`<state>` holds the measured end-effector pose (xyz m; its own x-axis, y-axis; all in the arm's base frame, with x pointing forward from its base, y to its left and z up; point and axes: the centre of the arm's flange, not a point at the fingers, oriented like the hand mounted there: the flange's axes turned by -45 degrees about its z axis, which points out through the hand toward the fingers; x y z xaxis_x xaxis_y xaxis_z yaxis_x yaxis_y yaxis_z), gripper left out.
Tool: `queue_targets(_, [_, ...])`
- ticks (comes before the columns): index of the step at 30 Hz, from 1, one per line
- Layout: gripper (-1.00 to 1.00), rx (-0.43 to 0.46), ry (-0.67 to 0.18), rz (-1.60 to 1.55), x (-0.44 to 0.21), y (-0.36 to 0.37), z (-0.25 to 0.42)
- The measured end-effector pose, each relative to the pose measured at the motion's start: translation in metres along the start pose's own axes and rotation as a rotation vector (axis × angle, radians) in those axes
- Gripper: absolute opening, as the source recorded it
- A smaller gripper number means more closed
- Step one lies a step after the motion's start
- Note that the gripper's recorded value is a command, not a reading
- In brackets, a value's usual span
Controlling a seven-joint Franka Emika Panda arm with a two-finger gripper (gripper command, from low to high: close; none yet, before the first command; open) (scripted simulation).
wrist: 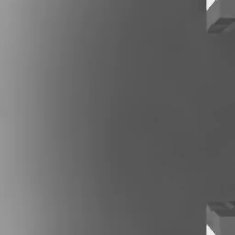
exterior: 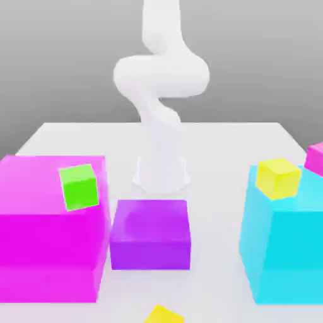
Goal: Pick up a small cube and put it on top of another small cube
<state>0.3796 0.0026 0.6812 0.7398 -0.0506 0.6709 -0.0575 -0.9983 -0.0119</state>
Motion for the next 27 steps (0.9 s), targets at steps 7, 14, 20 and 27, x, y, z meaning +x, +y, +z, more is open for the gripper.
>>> queue_targets(7, [0.00, -0.078, -0.177, 0.099, -0.006, -0.004, 0.128])
queue_targets(14, [0.00, -0.134, -0.346, 0.200, -0.043, -0.001, 0.248])
queue_targets(20, [0.00, -0.167, -0.490, 0.293, -0.096, 0.003, 0.342])
queue_targets(27, [0.00, -0.185, -0.658, 0.409, -0.178, 0.001, 0.432])
